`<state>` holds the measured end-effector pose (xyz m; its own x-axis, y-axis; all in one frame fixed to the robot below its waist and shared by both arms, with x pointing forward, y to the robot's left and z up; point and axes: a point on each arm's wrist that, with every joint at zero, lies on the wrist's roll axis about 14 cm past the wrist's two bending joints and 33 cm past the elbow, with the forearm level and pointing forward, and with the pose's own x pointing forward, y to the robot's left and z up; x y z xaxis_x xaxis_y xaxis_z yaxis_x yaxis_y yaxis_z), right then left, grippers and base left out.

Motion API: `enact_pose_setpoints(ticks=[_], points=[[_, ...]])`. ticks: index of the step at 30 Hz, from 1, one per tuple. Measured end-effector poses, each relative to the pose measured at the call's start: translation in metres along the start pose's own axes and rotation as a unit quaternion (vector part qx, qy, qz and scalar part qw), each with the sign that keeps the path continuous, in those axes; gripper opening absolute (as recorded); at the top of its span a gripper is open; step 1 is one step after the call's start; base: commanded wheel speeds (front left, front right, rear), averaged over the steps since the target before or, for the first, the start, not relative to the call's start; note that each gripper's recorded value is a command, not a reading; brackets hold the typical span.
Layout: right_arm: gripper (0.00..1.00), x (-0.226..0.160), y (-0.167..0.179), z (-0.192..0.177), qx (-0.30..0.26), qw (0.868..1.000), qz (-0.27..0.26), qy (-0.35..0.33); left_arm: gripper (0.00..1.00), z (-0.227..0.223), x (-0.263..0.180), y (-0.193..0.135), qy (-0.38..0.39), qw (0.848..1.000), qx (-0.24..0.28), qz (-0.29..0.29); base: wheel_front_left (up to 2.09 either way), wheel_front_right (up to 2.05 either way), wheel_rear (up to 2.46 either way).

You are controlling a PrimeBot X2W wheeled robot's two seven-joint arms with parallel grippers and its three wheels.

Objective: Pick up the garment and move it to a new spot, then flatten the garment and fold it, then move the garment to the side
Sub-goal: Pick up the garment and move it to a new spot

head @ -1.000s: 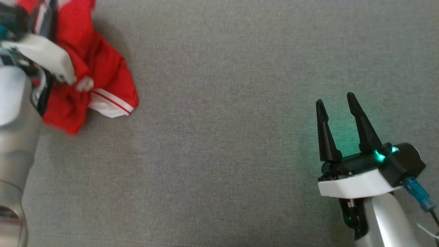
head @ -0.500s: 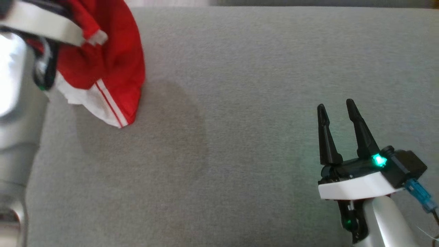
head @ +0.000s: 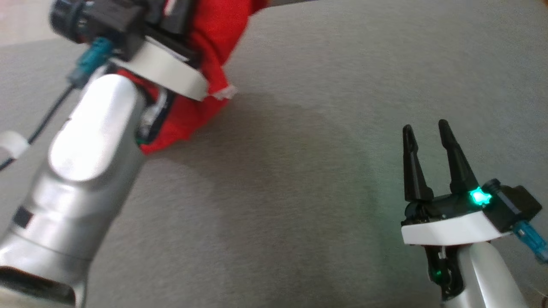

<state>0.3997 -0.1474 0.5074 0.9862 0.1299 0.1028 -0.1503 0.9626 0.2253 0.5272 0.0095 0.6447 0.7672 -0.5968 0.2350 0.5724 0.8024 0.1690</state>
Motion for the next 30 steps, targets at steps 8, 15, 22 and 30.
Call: enact_pose_setpoints(ticks=[8,15,22,30], points=[[1.00,-0.021,-0.047,0.023,-0.008,0.997,-0.076,-0.025,0.44,-0.018,0.042,-0.101,0.000,0.992,-0.065,-0.110,0.00,0.00,0.00],[1.00,-0.033,-0.073,0.025,-0.015,0.992,-0.119,-0.023,1.00,-0.053,0.058,-0.142,0.021,0.983,-0.118,-0.138,0.00,0.00,0.00],[1.00,-0.023,-0.071,0.021,-0.016,0.994,-0.110,-0.021,1.00,-0.070,0.044,-0.088,0.021,0.994,-0.081,-0.068,0.00,0.00,0.00],[1.00,-0.005,-0.052,0.023,-0.016,0.996,-0.076,-0.031,1.00,-0.102,-0.037,0.000,0.070,0.993,-0.056,0.077,0.00,0.00,0.00]])
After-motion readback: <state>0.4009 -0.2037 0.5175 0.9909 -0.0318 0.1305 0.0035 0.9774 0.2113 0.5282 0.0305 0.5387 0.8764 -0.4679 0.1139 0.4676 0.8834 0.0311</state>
